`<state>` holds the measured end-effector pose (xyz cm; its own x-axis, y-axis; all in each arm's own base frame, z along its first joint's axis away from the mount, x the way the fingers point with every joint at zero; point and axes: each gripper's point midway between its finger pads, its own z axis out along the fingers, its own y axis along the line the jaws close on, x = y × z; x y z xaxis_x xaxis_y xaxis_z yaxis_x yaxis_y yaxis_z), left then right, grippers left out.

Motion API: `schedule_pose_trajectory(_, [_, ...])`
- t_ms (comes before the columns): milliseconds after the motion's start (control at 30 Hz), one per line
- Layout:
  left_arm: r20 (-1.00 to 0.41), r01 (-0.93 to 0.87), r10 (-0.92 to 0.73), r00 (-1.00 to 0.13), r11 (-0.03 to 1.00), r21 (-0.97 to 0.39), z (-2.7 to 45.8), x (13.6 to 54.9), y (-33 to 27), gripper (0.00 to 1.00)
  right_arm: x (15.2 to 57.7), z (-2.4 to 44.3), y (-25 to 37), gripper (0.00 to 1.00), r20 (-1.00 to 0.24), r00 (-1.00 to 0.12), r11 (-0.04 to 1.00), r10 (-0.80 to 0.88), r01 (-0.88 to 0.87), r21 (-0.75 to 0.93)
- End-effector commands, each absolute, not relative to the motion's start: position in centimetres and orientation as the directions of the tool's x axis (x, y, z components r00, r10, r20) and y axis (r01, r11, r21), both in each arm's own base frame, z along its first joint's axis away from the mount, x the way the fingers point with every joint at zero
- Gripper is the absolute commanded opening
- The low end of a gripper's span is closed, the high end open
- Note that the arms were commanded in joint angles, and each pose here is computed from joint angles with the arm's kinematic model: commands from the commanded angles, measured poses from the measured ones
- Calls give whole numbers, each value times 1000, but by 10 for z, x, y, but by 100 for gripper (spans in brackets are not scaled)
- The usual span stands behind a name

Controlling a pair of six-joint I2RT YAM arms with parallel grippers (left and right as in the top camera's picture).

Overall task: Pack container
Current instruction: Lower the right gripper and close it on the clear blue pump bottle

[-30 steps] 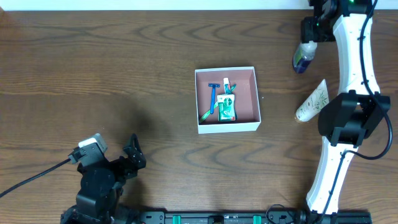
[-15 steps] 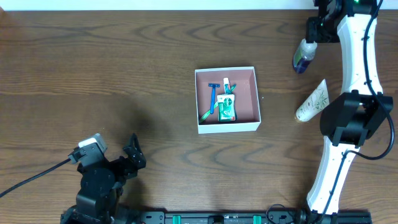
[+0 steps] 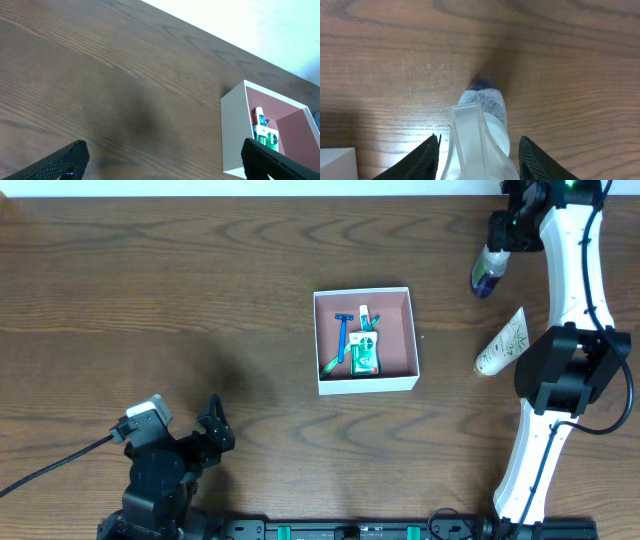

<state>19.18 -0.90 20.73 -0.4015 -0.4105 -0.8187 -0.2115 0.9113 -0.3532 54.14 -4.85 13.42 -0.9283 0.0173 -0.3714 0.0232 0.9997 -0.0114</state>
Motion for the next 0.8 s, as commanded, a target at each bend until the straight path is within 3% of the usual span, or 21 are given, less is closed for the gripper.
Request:
schedule_pose_trajectory(0, [-820,-222,-421,-387,906,-361,209,192,-7,98,543,134,-49,50,-379,-925,1000,14,17,-4])
schedule_pose_trajectory(100, [-820,-222,-421,-387,906,-361,209,192,-7,98,544,135,-49,46,-382,-924,1000,15,18,-4])
schedule_pose_trajectory(400, [-820,-222,-421,-387,906,-361,209,192,-7,98,543,135,-49,19,-378,-926,1000,16,18,-4])
schedule_pose_trajectory(600, [-820,-222,-421,-387,906,-361,209,192,-7,98,540,150,-49,10,-399,-916,999,31,34,1])
schedule_pose_trajectory(767, [-820,-222,-421,-387,906,-361,209,192,-7,98,534,204,-47,11,-493,-869,999,47,49,9])
